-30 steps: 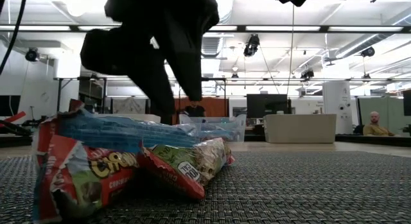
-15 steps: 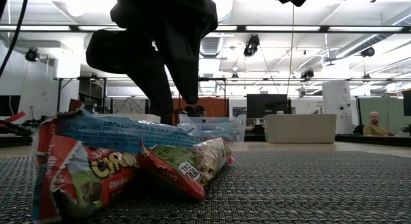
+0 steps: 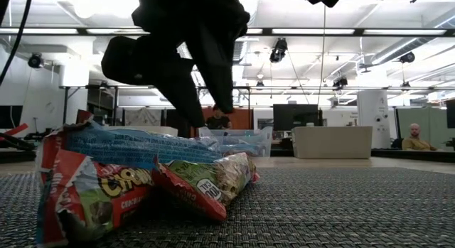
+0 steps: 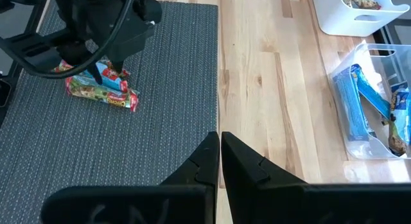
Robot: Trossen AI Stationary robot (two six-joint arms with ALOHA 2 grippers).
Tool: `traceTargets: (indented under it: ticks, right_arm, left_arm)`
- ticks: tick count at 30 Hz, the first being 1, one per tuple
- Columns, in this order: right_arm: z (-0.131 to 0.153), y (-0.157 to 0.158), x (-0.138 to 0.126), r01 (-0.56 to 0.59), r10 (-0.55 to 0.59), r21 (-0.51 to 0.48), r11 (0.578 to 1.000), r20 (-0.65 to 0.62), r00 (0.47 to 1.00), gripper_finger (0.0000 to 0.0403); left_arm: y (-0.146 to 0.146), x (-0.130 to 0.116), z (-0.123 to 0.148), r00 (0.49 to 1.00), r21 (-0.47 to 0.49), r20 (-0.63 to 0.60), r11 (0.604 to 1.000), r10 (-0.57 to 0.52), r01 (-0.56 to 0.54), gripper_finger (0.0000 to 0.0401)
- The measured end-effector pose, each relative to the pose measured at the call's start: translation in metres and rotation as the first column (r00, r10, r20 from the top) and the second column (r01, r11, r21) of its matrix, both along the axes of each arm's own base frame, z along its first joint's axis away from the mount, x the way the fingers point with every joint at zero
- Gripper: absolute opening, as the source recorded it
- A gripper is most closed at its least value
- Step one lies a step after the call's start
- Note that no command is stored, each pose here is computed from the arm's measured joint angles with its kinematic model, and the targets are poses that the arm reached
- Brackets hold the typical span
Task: Pick and place Granola Bars by type
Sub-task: Put the red granola bar into the white bin
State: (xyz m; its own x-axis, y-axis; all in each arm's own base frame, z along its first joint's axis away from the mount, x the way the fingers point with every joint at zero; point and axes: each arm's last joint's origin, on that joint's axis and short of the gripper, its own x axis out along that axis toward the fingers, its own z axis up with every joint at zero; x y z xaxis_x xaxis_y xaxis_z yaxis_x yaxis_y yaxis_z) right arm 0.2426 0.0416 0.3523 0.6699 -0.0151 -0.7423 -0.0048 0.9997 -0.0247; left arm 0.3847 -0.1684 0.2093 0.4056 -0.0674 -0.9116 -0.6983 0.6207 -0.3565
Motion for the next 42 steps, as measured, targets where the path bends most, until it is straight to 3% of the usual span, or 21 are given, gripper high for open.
traceTargets:
  ticks: [12,21,32,42]
  right_arm:
    - [0.0,0.0,0.0,-0.001,0.001,-0.005,1.0,0.0,1.0,0.0009]
    - [0.0,0.0,0.0,0.0,0.0,-0.004,1.0,0.0,1.0,0.0009]
    - [0.0,0.0,0.0,0.002,-0.002,-0.002,1.0,0.0,1.0,0.0009]
    - [0.0,-0.001,0.0,0.02,-0.02,-0.013,1.0,0.003,1.0,0.0009]
  left_arm:
    - [0.004,0.005,0.001,1.0,-0.012,0.027,1.0,0.014,-0.013,0.0138]
    - [0.005,0.005,0.001,1.0,-0.076,-0.002,0.997,-0.011,0.01,0.0139]
    - [0.008,0.005,0.001,0.999,-0.093,-0.022,0.995,-0.038,0.036,0.019]
    - [0.015,-0.001,-0.005,0.994,-0.069,-0.102,0.997,-0.033,0.026,0.0192]
